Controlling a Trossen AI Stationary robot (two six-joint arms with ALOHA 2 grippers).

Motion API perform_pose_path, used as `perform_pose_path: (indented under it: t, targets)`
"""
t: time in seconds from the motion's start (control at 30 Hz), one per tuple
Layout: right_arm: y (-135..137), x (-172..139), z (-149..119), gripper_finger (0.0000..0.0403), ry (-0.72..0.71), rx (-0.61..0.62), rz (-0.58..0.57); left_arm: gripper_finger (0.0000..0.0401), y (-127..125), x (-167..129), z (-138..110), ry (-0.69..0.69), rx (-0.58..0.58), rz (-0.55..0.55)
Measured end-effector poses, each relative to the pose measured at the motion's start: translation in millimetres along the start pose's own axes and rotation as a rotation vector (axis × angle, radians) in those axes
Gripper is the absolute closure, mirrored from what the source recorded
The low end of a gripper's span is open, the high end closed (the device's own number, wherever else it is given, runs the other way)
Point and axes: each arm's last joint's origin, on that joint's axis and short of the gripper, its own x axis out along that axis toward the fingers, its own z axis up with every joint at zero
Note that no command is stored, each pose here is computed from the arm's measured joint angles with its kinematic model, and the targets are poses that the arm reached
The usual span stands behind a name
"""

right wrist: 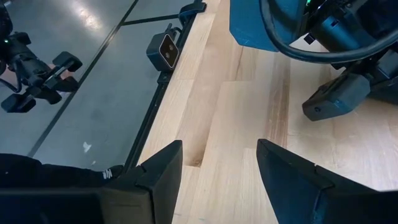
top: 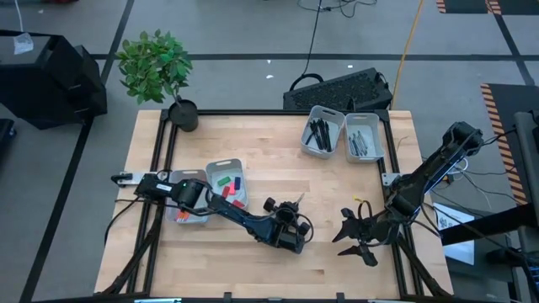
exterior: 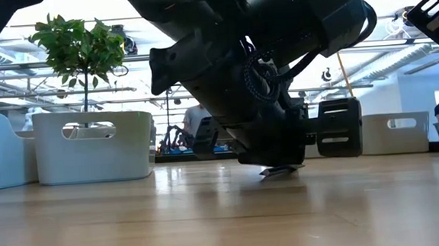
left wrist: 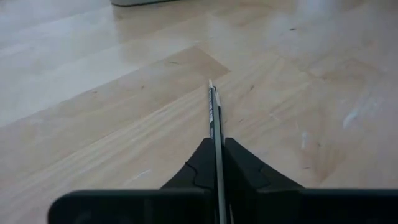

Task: Sort crayons/erasers/pens/pencils in bins
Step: Put the black pencil into the bottom left gray bin

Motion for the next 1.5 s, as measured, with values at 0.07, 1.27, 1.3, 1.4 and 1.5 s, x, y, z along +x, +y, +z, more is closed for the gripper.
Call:
perform_pose_path:
  t: [0.07, 1.27, 1.3, 1.4, 1.5]
  targets:
    - [0.0, 0.0, 0.0, 0.0202, 0.000, 0.000, 0.000, 0.0384, 0.0, 0.0, 0.0, 0.000, -0.009, 0.000]
    - [-0.5, -0.9, 6.1, 0.0202, -0.115, -0.424, -0.154, 0.0385, -17.8, -37.6, -1.6, 0.005, 0.019, -0.146]
    - [-0.4, -0.9, 6.2, 0.0202, -0.116, -0.423, -0.154, 0.0385, -18.3, -40.0, -1.2, 0.005, 0.018, -0.151]
    - [-0.2, -0.9, 6.5, 0.0202, -0.120, -0.422, -0.152, 0.0377, -18.7, -46.6, 5.3, 0.006, 0.010, -0.166]
    - [-0.1, -0.9, 6.9, 0.0202, -0.123, -0.427, -0.153, 0.0378, -18.8, -55.9, 16.4, -0.008, 0.024, -0.181]
